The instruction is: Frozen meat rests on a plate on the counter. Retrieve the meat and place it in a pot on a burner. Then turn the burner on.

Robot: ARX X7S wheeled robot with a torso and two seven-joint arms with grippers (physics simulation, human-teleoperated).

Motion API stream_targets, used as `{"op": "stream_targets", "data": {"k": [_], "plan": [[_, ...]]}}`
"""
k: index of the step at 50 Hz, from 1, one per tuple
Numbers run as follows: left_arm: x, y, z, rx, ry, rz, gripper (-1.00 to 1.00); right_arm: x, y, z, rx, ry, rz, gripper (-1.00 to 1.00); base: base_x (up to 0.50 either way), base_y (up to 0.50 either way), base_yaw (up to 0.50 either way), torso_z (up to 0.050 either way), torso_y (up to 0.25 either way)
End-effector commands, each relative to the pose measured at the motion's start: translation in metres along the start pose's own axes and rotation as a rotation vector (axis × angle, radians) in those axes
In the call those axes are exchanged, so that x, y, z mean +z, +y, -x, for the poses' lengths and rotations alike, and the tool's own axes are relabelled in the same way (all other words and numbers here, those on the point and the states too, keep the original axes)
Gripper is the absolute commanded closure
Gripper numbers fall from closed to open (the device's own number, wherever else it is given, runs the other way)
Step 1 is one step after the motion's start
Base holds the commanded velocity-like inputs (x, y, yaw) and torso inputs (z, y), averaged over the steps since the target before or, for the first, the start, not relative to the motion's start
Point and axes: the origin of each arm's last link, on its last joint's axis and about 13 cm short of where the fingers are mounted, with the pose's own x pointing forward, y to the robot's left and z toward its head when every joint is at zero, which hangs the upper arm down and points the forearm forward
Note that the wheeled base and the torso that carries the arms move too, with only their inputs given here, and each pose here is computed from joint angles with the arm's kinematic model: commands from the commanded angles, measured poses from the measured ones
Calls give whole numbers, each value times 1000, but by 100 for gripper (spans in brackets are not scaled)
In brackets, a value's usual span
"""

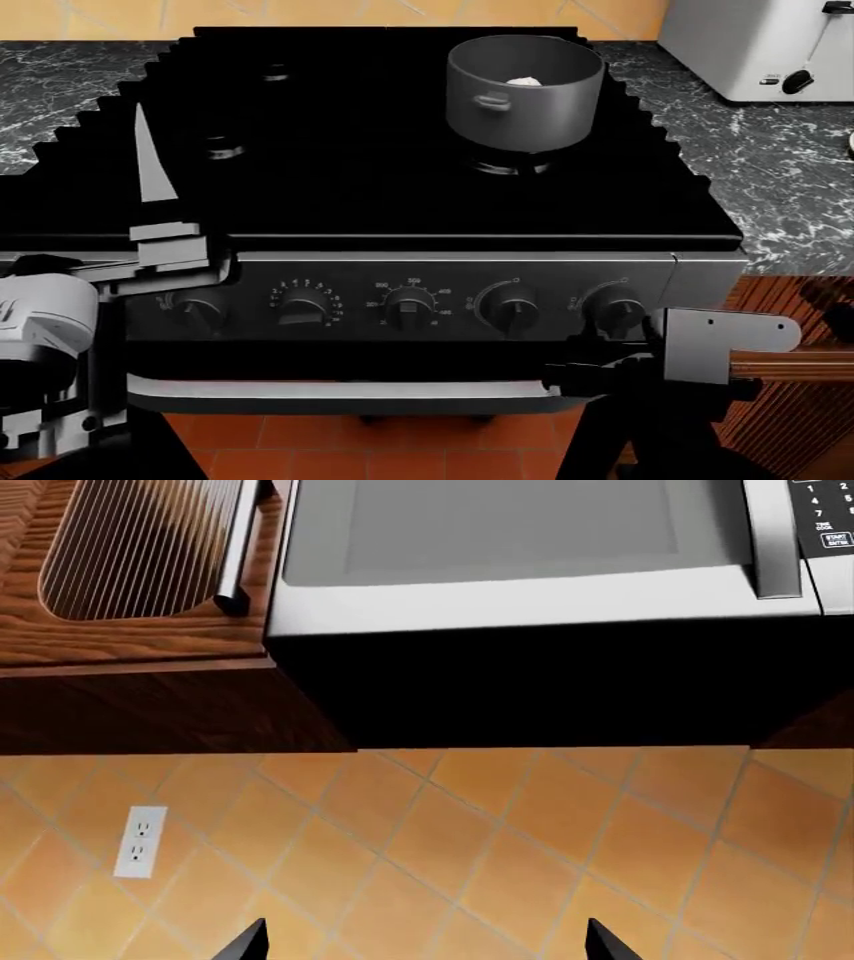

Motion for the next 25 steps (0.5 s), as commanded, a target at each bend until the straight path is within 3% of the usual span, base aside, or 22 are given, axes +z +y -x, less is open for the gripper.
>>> {"op": "stream_targets", "data": {"k": [1, 15, 25], "plan": [[0, 0, 0, -1, 1, 0, -100, -1, 1, -1, 13, 2, 9, 100, 0, 0, 3, 0, 0], [0, 0, 0, 1, 1, 2, -100, -1, 2, -1, 17, -8, 25, 100, 2, 1, 2, 0, 0], [-1, 1, 0, 4, 5, 1, -100, 5, 4, -1, -13, -44, 208, 100, 1, 1, 2, 0, 0]]}}
